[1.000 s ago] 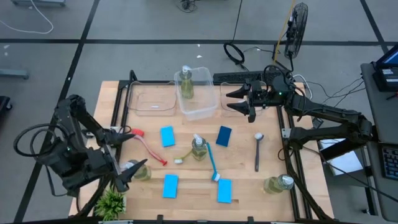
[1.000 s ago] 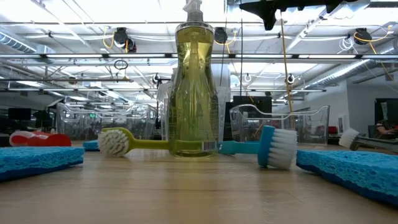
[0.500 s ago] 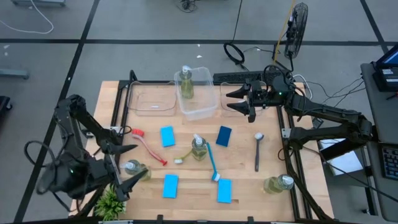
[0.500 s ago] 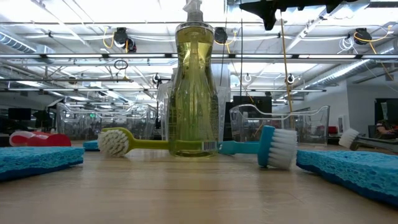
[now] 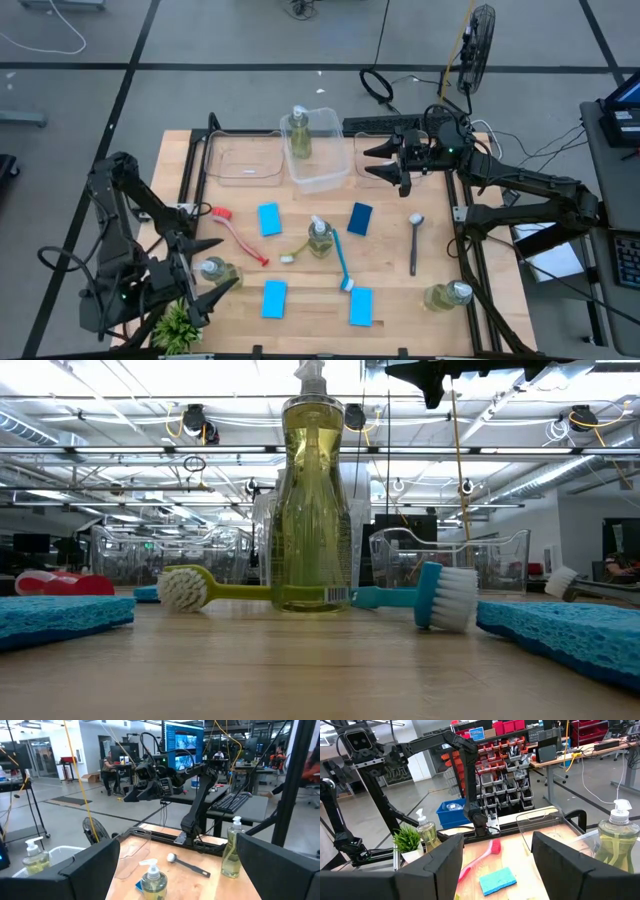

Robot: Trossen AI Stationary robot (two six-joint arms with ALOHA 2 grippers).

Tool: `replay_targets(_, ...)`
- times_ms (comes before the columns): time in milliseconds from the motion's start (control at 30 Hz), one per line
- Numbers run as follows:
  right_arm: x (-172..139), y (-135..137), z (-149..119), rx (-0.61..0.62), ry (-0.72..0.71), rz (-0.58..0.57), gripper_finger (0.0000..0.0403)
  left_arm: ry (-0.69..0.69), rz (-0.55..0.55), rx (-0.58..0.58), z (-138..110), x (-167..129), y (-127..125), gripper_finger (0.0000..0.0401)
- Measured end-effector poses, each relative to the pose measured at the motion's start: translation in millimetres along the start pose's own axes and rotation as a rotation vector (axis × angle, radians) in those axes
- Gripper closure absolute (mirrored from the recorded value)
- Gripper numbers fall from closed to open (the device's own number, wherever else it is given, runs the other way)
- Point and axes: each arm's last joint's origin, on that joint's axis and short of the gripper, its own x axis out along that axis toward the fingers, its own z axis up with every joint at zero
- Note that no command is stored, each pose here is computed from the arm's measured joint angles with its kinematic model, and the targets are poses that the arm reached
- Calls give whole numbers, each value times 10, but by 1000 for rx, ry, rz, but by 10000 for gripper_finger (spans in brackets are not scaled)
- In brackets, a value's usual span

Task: Pick & Place Kitchen Sink Supplies
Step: Put the green soap dispenser into the transparent white bin

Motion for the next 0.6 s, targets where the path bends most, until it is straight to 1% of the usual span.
replay_targets(200,0,0,0,0,0,0,181,2,-52,5,-6,-146,-11,2)
replay_targets(367,0,0,0,0,0,0,181,5,-98,-15,-11,-273,-14,2)
replay_targets(600,0,1,0,0,0,0,181,8,-146,-13,-91,-405,3,2)
